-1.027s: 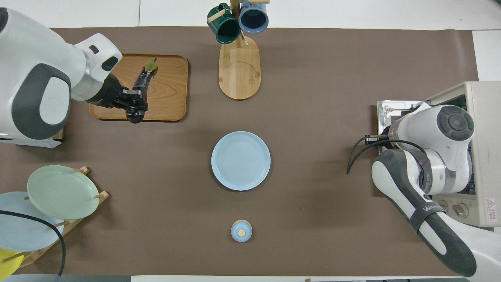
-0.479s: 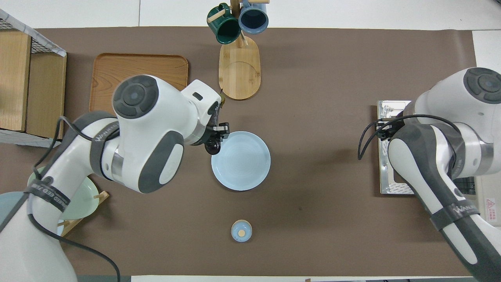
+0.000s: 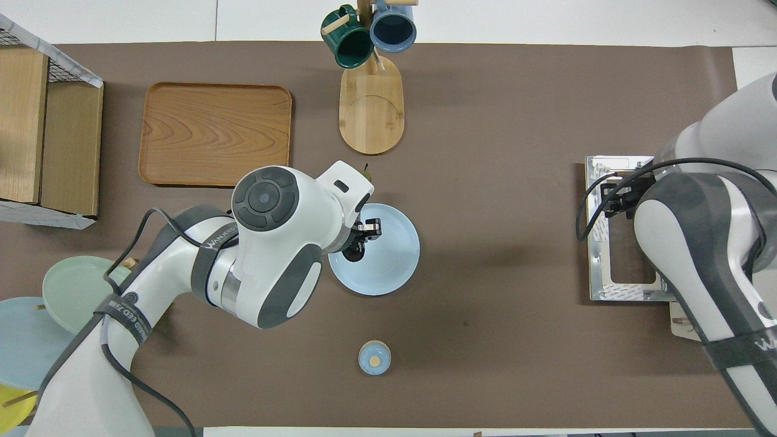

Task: Put eggplant into oven
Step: 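Lift the eggplant with the left gripper over the blue plate, then take the eggplant with the right gripper while the left gripper withdraws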

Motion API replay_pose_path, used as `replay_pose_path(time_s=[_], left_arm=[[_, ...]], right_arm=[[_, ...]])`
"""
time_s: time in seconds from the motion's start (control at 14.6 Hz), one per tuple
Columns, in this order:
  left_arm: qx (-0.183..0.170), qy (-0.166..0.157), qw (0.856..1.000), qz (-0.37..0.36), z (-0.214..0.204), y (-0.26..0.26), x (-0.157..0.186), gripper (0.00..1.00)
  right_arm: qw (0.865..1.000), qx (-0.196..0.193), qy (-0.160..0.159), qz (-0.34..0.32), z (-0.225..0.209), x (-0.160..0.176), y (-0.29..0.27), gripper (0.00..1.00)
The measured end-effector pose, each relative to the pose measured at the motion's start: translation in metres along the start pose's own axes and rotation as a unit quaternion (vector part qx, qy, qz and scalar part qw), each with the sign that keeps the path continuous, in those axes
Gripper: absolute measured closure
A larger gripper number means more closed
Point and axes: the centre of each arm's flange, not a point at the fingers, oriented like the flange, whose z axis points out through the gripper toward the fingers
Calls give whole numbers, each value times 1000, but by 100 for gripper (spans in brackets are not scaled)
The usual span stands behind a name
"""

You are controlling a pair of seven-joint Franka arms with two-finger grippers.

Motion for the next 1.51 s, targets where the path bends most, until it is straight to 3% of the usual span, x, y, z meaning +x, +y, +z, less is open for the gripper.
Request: replay_pose_path(time_s=[0.27,0.41,0.55,0.62,0.68,0.82,0.96,1.16,1.37,1.51], left_arm=[[3,-2,1000,5,13,0,-8,59],[3,-1,1000,11,13,-1,-7,44],[3,-1,1000,15,11,-3,-6,19],[5,-4,1000,20,9,-5,-4,6],[9,-11,1000,26,5,-9,-2,0],[12,-18,999,28,-18,-23,12,0],[9,-15,999,33,-60,-53,40,0],[2,-5,999,46,-129,-125,86,0],[-1,1,999,47,-183,-199,115,0],[11,1,999,43,-214,-232,121,0]], right_arm=[[1000,-1,-3,-3,3,-1,-3,51],[1000,-1,-3,-3,3,-1,-3,46],[1000,-1,-3,-3,3,-1,-3,42],[1000,-1,-3,-3,3,-1,-3,34],[1000,-1,-2,-4,3,-1,-5,33],[1000,3,14,-10,-1,-1,-27,34],[999,11,51,-2,-5,-7,-96,35],[995,32,89,14,-4,-48,-245,33],[993,51,99,32,-6,-72,-343,33],[994,50,95,38,17,-76,-395,33]])
